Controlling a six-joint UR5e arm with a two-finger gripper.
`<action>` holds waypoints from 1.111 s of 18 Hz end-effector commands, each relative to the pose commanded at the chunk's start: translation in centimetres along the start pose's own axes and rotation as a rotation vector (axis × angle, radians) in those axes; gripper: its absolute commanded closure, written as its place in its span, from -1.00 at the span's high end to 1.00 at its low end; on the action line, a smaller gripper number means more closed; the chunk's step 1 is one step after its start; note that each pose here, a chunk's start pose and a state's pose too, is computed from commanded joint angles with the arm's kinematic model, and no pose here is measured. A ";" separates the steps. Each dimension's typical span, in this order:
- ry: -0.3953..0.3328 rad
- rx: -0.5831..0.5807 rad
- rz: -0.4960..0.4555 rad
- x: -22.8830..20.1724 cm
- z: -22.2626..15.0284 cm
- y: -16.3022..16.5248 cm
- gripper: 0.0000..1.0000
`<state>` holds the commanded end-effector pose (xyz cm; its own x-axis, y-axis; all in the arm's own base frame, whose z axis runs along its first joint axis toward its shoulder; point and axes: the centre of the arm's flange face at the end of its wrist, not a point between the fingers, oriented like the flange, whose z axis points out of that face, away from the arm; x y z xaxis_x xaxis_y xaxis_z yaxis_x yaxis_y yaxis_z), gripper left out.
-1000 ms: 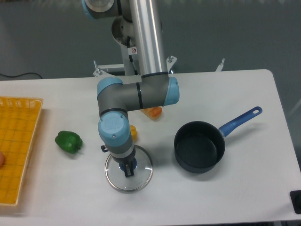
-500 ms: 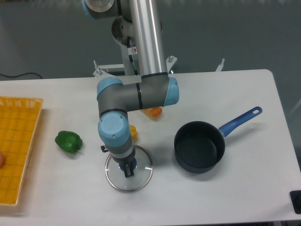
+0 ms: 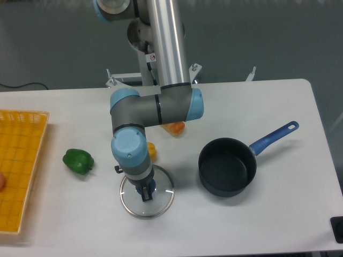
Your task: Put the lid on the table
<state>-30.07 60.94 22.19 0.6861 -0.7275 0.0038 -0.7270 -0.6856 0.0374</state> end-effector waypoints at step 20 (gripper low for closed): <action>-0.034 0.002 0.011 -0.2 -1.0 -0.4 1.00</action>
<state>-29.93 61.40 23.22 0.6769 -0.7355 -0.0297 -0.7346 -0.6775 0.0356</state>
